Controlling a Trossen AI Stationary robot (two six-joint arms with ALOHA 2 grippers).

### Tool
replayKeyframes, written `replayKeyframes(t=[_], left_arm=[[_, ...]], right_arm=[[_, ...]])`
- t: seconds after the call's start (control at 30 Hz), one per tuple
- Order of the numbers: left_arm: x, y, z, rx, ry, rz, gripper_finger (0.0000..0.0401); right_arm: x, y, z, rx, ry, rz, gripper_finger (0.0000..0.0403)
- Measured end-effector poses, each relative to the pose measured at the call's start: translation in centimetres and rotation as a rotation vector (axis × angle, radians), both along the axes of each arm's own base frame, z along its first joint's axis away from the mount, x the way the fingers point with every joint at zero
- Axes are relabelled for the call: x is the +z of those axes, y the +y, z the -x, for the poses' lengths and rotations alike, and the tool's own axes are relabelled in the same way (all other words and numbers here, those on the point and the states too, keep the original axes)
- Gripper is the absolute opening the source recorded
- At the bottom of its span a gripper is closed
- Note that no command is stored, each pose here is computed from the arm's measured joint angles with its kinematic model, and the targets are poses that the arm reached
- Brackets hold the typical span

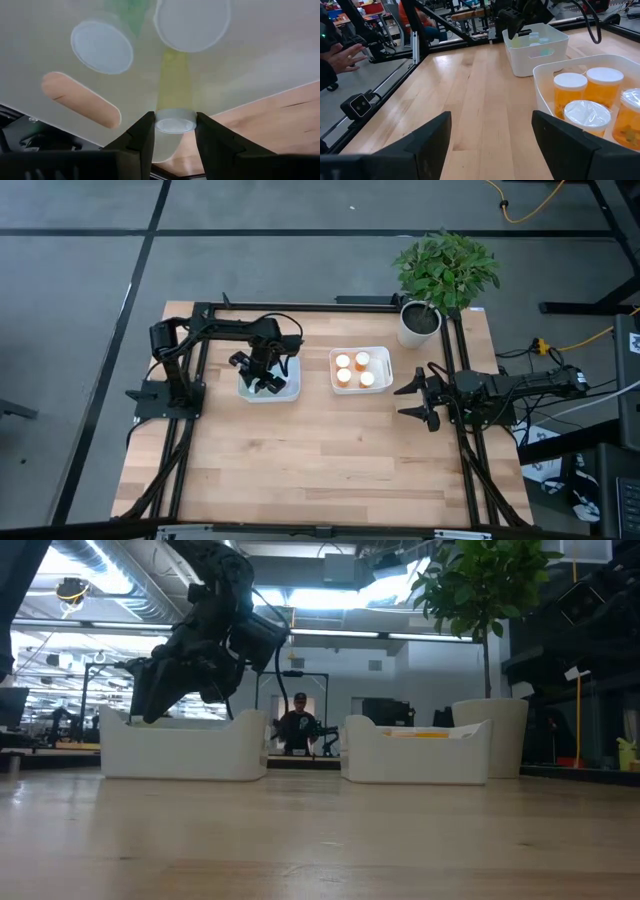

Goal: Pick and place medicine bottles into bin by pill shape (circle, oval)
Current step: Put the yellow pill bottle into the left white bin

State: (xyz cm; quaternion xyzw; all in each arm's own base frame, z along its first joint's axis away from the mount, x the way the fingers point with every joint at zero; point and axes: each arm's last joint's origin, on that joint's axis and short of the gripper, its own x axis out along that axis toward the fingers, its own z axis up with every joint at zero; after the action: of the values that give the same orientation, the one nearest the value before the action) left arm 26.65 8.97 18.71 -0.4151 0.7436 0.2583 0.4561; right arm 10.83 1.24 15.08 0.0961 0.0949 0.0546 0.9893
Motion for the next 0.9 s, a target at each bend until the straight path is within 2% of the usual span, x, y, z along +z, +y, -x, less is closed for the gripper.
replayKeyframes(t=[0.27, 0.57, 0.9], left_arm=[[0.00, 0.00, 0.00, 0.000, 0.000, 0.000, 0.0122], [0.00, 0.00, 0.00, -0.003, 0.001, -0.004, 0.0162], [0.48, -0.03, -0.19, -0.001, 0.000, -0.002, 0.0165]], right_arm=[[0.00, 0.00, 0.00, 0.000, 0.000, 0.000, 0.0279], [0.00, 0.00, 0.00, 0.000, 0.000, 0.000, 0.0279], [0.00, 0.00, 0.00, 0.000, 0.000, 0.000, 0.0279]])
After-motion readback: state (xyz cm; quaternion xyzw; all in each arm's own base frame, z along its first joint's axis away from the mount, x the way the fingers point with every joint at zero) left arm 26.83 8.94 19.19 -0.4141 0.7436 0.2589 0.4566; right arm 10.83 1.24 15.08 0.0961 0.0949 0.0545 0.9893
